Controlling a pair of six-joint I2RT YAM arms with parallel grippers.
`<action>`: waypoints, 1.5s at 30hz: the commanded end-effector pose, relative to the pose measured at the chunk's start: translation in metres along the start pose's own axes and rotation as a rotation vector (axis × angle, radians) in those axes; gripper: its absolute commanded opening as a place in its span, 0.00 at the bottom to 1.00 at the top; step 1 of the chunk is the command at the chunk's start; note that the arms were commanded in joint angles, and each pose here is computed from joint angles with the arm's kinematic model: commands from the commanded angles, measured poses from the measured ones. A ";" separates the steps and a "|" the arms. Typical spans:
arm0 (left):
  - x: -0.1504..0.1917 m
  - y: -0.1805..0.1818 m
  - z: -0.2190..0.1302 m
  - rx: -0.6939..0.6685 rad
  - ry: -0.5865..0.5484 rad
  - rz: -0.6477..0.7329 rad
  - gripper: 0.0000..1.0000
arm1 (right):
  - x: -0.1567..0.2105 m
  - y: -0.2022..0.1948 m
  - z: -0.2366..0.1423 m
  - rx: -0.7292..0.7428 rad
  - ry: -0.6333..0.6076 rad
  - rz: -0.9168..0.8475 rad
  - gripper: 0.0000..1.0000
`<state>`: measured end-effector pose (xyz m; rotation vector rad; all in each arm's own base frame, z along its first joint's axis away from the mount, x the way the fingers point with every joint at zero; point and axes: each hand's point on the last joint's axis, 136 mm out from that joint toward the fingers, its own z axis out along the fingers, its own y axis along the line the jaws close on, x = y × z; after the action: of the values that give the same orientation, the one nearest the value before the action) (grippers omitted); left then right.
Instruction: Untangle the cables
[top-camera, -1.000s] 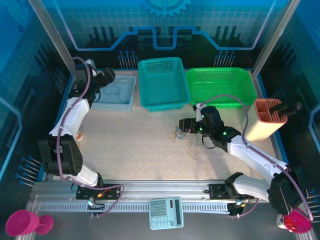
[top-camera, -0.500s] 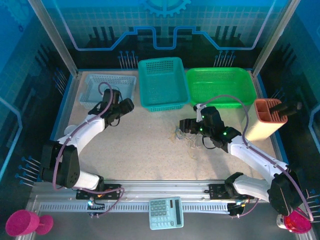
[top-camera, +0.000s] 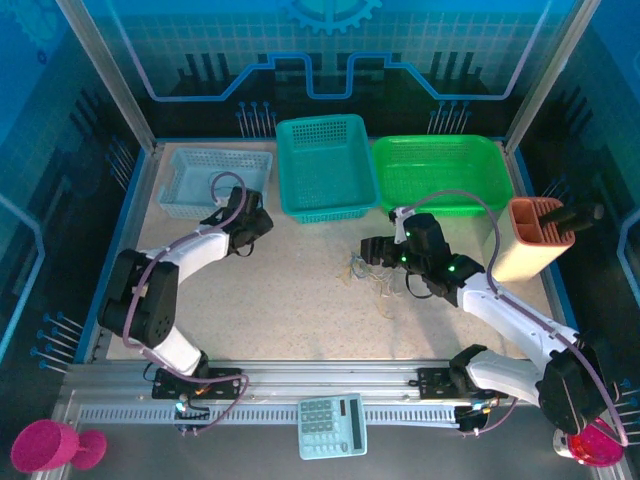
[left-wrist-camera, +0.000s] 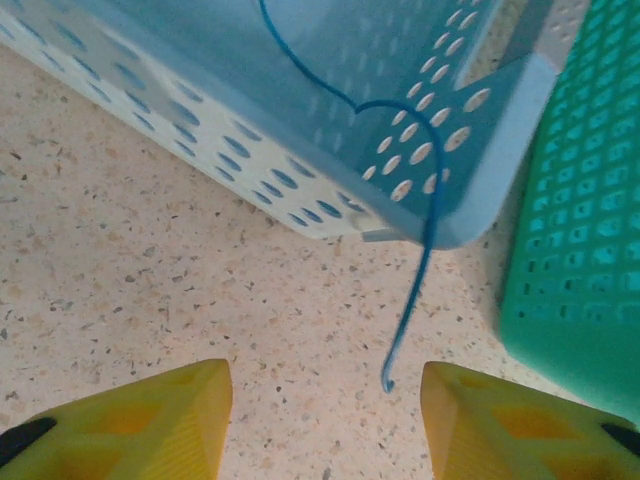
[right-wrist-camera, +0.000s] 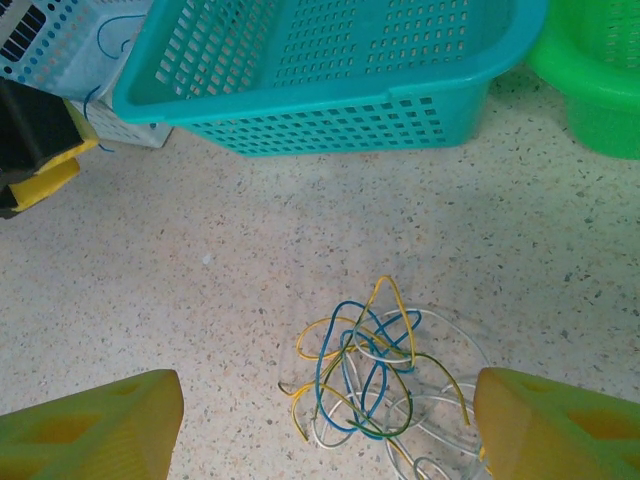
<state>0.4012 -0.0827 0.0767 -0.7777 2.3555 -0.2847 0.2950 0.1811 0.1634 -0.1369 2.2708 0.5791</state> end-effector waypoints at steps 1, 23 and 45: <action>-0.008 -0.005 0.007 -0.007 -0.048 -0.037 0.51 | 0.000 -0.006 -0.002 0.015 -0.010 0.023 0.77; -0.019 -0.016 0.030 -0.009 -0.102 -0.072 0.38 | 0.002 -0.007 0.000 0.010 -0.007 0.025 0.78; -0.057 -0.051 -0.036 0.109 -0.128 0.001 0.00 | -0.001 -0.004 -0.004 -0.009 -0.018 0.017 0.78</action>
<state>0.4325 -0.0857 0.1059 -0.7886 2.2428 -0.2874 0.2933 0.1779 0.1593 -0.1266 2.2739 0.5801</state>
